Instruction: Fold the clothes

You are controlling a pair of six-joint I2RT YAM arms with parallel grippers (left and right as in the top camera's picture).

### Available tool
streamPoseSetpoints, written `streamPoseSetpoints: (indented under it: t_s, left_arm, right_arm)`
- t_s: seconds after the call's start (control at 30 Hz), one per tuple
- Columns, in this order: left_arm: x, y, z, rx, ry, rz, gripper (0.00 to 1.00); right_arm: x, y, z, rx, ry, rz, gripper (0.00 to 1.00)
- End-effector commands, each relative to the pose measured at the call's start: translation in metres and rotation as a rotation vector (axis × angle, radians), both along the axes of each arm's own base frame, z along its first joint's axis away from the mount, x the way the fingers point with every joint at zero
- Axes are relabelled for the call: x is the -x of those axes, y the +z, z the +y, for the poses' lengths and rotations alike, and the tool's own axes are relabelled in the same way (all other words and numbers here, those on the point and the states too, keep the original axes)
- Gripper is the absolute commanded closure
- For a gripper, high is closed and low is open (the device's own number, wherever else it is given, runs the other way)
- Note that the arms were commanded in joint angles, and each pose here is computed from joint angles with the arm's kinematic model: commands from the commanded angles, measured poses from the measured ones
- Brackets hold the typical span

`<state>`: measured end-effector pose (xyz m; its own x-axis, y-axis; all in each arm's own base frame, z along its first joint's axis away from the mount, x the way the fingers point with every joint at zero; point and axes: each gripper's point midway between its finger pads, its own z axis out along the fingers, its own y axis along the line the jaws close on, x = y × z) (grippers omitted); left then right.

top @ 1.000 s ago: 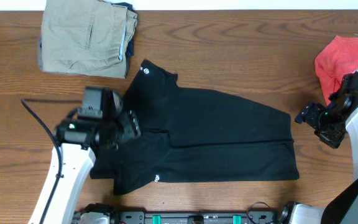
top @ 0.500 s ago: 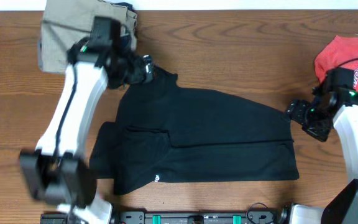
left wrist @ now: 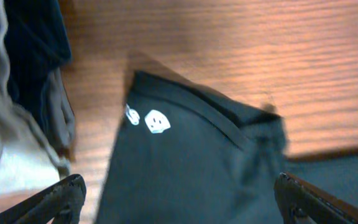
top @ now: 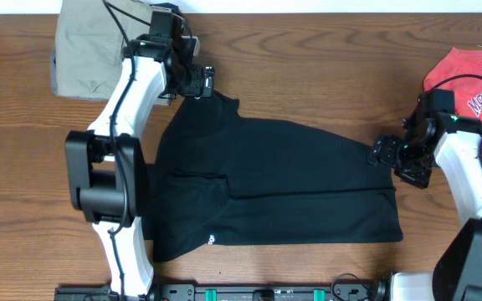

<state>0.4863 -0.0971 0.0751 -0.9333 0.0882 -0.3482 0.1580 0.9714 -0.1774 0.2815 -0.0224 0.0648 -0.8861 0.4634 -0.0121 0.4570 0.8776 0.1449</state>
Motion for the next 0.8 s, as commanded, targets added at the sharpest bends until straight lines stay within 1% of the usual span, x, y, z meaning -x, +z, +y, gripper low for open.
streamPoseSetpoints:
  t_s: [0.0, 0.13, 0.37, 0.53, 0.73, 0.77]
  left_arm:
    - [-0.014, -0.013, 0.004, -0.044, -0.011, -0.026, 0.02]
    - [-0.023, -0.026, 0.002, -0.042, -0.011, -0.038, 0.02]
    - [-0.020, -0.055, 0.001, -0.045, -0.017, 0.009, 0.02]
    - [-0.018, -0.072, 0.001, -0.050, -0.017, 0.038, 0.03]
    - [-0.015, -0.083, 0.002, -0.055, -0.024, 0.060, 0.01]
    - [-0.015, -0.083, 0.002, -0.055, -0.024, 0.060, 0.05]
  right_arm:
    - [-0.002, -0.008, 0.003, 0.003, 0.031, 0.027, 0.13]
    - [0.001, -0.021, 0.004, -0.005, 0.031, 0.074, 0.14]
    - [0.002, -0.028, 0.004, -0.010, 0.021, 0.100, 0.20]
    - [0.002, -0.028, 0.004, -0.010, 0.021, 0.101, 0.20]
    - [0.003, -0.028, 0.004, -0.010, 0.021, 0.103, 0.20]
    - [0.003, -0.028, 0.005, -0.010, 0.021, 0.105, 0.20]
